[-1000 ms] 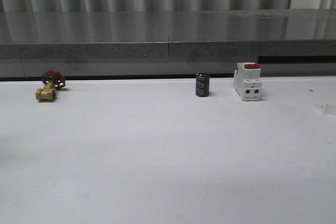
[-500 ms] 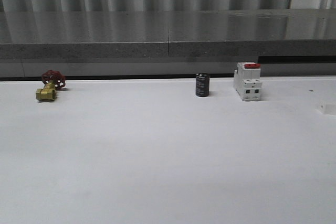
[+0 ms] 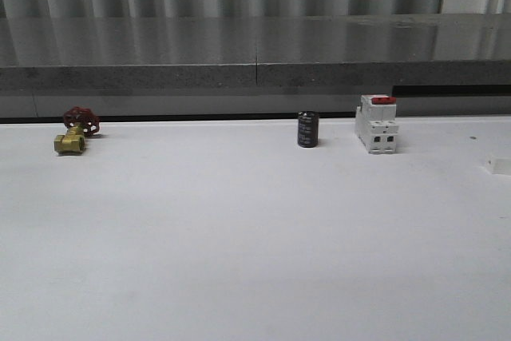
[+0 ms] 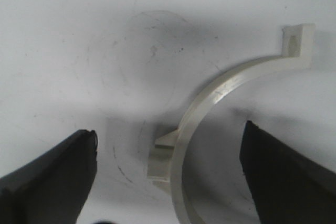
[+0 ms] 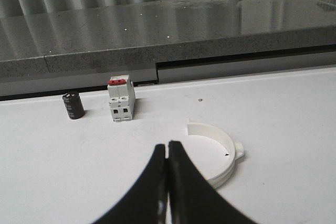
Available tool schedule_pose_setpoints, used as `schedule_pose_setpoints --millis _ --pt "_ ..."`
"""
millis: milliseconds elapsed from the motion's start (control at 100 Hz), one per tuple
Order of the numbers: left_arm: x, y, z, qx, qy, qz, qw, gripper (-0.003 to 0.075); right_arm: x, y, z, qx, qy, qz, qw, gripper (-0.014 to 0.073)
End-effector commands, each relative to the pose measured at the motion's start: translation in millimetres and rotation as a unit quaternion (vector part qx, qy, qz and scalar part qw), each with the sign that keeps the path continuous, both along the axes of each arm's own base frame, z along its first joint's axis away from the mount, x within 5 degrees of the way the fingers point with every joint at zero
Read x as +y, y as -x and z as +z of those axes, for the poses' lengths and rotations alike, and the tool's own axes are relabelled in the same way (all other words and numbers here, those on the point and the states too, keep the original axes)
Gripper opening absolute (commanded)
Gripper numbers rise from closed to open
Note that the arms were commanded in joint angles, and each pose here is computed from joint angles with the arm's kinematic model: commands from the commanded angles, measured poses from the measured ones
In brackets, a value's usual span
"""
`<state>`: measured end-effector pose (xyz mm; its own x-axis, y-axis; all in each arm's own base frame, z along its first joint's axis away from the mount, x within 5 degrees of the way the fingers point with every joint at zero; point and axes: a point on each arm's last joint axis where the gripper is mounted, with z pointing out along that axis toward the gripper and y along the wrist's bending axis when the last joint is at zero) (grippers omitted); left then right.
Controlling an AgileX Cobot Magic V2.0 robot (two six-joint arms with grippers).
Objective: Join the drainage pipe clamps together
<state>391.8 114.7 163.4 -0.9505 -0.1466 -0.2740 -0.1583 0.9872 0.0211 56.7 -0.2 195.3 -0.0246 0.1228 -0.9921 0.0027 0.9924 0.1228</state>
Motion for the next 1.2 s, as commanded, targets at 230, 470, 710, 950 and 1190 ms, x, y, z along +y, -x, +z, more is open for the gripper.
schedule_pose_setpoints --millis 230,470,710,950,1190 --pt "3.3 -6.8 25.8 -0.055 -0.022 -0.003 0.998 0.0554 0.5 2.6 15.3 -0.060 0.004 0.003 0.998 -0.0067" --pt "3.3 -6.8 25.8 -0.055 -0.022 -0.003 0.998 0.0554 0.5 2.6 15.3 -0.060 0.004 0.003 0.998 -0.0067" --pt "3.6 -7.7 20.2 -0.048 -0.020 -0.004 0.999 0.0547 0.5 2.6 15.3 -0.060 0.004 0.003 0.998 -0.0067" --pt "3.5 -7.5 17.9 -0.045 -0.019 -0.004 0.999 0.0545 0.5 2.6 15.3 -0.060 0.004 0.003 0.998 -0.0067" --pt "2.8 -5.6 17.2 -0.034 -0.015 -0.004 0.999 0.0454 0.5 2.6 15.3 -0.060 0.004 0.003 0.998 -0.0067"
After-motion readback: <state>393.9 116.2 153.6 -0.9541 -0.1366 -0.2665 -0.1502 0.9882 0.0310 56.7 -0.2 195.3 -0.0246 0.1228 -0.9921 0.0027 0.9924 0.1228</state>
